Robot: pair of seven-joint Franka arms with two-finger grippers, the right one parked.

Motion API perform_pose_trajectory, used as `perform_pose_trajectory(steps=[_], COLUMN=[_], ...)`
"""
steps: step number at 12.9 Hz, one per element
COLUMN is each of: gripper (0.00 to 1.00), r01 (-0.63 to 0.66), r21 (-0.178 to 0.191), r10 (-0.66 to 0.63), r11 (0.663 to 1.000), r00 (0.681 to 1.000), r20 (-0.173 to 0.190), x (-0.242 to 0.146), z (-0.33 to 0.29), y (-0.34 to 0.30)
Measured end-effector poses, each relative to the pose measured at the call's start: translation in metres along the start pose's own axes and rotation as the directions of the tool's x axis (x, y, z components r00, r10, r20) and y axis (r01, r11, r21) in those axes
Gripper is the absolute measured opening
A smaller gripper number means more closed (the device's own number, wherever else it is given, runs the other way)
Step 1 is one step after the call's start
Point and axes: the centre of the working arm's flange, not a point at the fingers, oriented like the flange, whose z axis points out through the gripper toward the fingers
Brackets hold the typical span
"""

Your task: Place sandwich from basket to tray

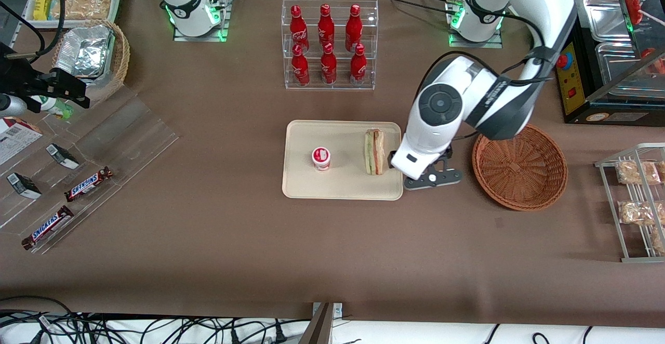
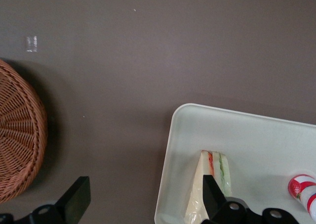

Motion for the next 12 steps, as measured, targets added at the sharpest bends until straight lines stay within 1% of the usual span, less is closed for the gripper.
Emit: perform_pose_trajectory(steps=[1, 3, 6, 7, 9, 11, 12], gripper=[1.00, 1.00, 1.00, 1.00, 1.00, 1.00, 1.00], r01=[0.022, 0.065, 0.129, 0.133, 0.096, 0.049, 0.020], r21=[-0.006, -0.012, -0.032, -0.040, -0.061, -0.057, -0.069], r10=[-0.022, -0.065, -0.128, -0.132, -0.095, -0.046, -0.017], r11=[1.000, 0.998, 0.991, 0.990, 0.993, 0.997, 0.997], r00=[1.000, 0.998, 0.992, 0.991, 0.995, 0.998, 0.998], r20=[-0.002, 0.007, 0.010, 0.013, 0.027, 0.049, 0.054], x=[0.006, 0.017, 0.032, 0.035, 0.038, 0.038, 0.036], z=[-0.007, -0.018, -0.036, -0.042, -0.056, -0.078, -0.093], y=[-0.010, -0.032, -0.066, -0.075, -0.093, -0.122, -0.140])
